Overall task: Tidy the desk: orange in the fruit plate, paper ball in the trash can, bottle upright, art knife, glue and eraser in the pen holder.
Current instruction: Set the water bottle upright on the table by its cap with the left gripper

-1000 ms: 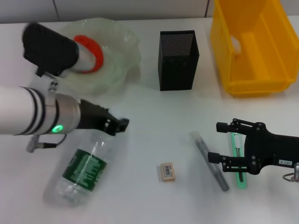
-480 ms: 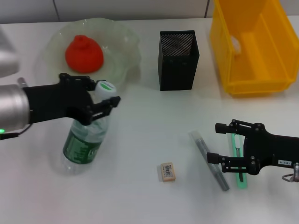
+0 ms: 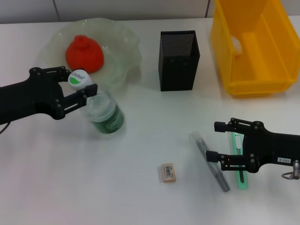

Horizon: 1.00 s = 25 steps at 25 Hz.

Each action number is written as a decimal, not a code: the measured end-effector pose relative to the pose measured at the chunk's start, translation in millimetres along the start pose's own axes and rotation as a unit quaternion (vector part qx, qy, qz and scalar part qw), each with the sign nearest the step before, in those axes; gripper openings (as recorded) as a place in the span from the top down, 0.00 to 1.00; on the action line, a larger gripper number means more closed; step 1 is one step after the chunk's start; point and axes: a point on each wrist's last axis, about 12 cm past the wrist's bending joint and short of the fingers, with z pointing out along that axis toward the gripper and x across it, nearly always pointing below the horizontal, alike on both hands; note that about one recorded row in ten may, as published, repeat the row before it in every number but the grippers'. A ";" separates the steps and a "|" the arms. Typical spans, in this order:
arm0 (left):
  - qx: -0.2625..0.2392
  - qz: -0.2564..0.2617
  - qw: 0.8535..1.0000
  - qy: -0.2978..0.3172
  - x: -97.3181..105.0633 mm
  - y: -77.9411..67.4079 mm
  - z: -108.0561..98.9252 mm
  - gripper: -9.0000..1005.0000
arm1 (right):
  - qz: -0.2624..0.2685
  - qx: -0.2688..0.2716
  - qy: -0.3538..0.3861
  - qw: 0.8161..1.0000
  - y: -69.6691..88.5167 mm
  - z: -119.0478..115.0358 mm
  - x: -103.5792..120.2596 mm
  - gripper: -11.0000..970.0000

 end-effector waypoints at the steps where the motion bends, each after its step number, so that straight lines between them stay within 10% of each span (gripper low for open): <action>1: -0.003 -0.007 1.000 -0.006 4.2 3.9 -1.1 0.54 | 0.003 -0.002 -0.001 1.000 0.3 0.1 -0.4 0.13; 25: -0.013 0.020 0.999 -0.025 14.1 12.3 0.7 0.51 | 0.012 -0.014 0.007 1.000 1.2 3.4 -1.1 0.13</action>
